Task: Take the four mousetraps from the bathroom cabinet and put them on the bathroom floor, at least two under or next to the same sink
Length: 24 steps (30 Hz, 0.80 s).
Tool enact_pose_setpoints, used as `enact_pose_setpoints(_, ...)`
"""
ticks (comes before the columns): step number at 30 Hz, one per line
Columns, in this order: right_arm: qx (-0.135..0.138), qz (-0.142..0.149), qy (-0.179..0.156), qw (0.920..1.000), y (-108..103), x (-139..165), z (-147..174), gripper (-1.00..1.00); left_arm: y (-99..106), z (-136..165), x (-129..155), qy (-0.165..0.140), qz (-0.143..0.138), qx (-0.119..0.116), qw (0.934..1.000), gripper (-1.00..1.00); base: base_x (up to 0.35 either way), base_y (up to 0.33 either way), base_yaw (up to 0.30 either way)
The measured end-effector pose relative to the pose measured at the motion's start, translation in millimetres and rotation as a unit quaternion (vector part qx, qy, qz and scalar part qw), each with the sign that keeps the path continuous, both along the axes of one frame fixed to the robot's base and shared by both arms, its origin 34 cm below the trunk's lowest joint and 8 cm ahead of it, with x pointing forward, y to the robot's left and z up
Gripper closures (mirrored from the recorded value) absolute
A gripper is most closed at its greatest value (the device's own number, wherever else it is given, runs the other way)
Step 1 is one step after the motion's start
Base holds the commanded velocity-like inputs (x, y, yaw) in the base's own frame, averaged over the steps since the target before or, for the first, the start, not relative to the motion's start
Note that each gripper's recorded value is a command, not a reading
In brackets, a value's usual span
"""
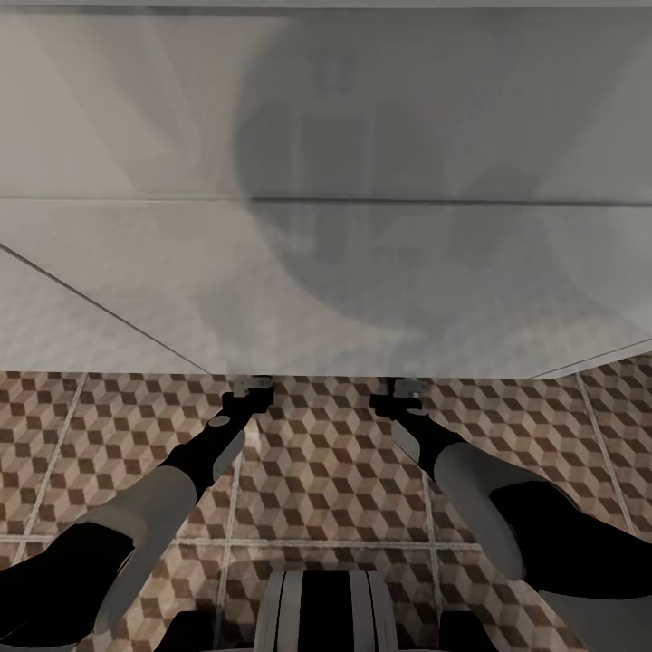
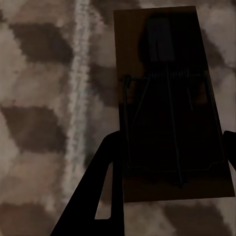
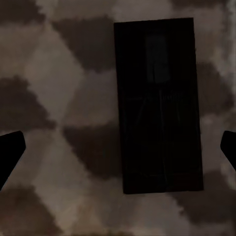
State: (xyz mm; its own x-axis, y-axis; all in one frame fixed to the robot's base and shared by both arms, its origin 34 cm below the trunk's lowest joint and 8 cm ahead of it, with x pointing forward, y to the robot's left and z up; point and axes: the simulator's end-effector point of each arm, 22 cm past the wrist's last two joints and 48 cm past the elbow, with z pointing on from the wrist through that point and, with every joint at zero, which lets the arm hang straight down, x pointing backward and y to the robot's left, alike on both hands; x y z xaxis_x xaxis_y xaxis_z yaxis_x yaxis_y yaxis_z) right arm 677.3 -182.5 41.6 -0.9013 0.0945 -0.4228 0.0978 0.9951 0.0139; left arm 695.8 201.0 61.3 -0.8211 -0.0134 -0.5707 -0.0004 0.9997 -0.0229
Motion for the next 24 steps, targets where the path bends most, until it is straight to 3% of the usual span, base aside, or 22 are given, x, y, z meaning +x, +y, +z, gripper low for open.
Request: enact_pose_setpoints(24,0.001,0.0,0.0,1.0,0.5,0.0,0.0,-1.0,0.0,-0.2,-0.3,0.001,0.0,0.0,1.0,1.0,0.0,0.0,0.0)
